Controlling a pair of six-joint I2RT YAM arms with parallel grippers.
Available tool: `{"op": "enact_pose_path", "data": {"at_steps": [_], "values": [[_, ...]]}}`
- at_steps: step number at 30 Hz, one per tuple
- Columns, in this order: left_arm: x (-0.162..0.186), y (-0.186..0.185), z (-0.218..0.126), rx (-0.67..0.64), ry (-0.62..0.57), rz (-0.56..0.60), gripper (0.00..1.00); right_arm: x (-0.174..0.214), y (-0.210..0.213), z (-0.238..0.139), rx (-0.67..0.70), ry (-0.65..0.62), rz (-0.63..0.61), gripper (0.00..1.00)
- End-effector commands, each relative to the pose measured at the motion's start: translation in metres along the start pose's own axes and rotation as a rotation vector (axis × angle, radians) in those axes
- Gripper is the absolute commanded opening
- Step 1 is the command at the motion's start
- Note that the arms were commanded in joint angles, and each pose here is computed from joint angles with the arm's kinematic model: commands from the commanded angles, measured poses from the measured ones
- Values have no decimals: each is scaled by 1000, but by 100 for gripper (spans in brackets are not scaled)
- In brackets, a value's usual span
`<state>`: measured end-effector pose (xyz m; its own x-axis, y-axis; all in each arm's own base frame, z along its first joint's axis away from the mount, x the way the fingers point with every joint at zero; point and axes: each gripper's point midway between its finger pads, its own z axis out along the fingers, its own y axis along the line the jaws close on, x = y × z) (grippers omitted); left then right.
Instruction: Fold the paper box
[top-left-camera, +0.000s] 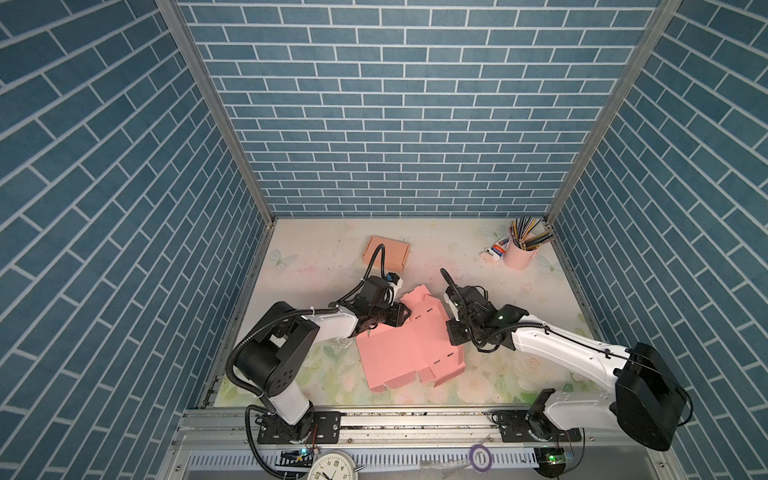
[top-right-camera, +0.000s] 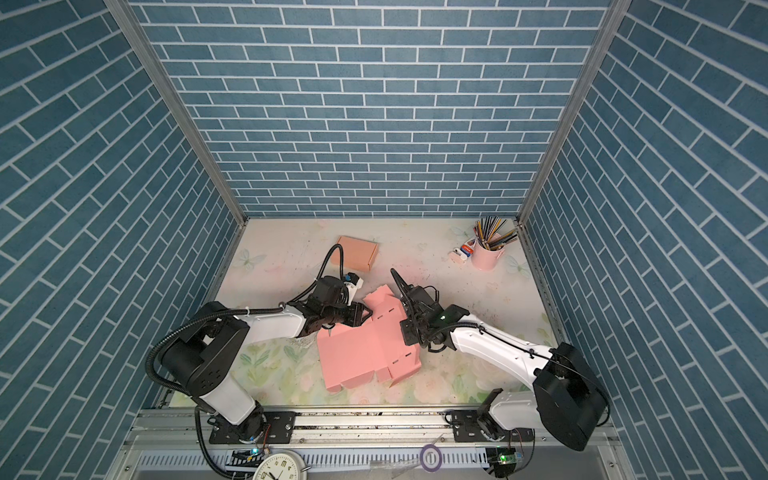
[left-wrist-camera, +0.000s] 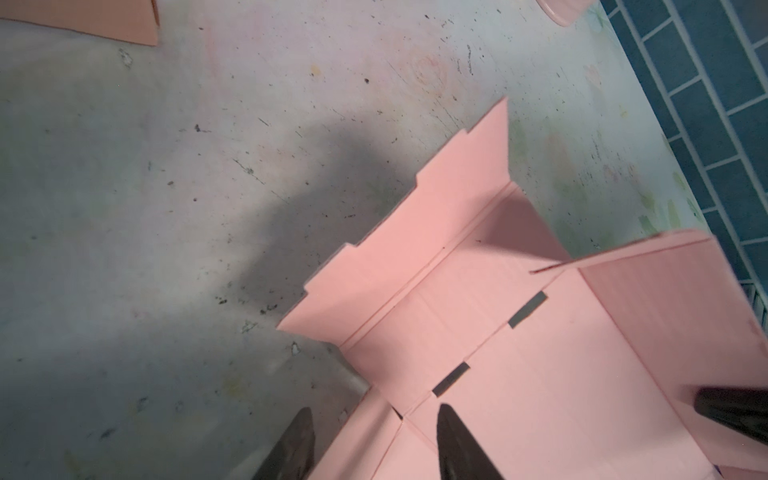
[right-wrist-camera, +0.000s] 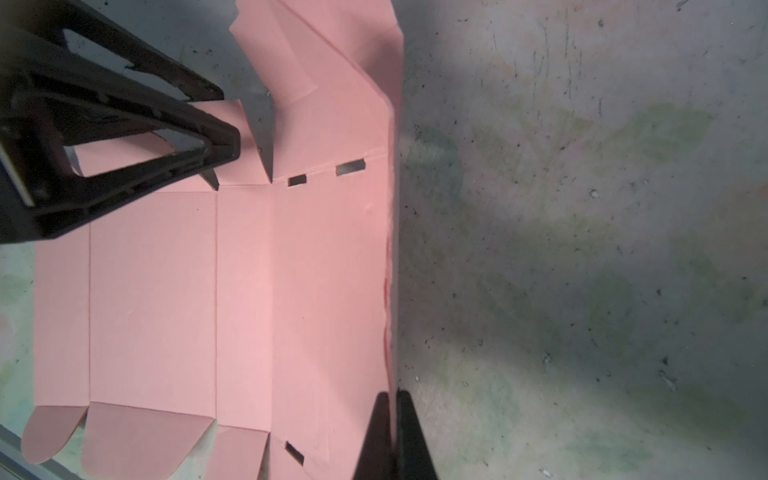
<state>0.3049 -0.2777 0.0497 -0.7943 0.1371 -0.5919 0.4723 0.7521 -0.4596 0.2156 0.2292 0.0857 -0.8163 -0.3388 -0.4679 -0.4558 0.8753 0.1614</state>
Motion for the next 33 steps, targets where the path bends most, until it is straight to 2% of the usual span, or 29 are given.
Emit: {"op": "enact_pose_path", "data": {"at_steps": [1,17,25,33], "values": [[-3,-9,-6,22,-8,23,47,-2,0,-5,10,-14,-32,0],[20,-42,-10,88,22,54,39,-4,-7,-3,60,9,-33,0],[30,-52,-7,116,33,48,38,-9,-10,-8,88,6,-43,0],[25,-54,-12,118,12,54,39,-7,-17,-12,123,4,-51,0]]}}
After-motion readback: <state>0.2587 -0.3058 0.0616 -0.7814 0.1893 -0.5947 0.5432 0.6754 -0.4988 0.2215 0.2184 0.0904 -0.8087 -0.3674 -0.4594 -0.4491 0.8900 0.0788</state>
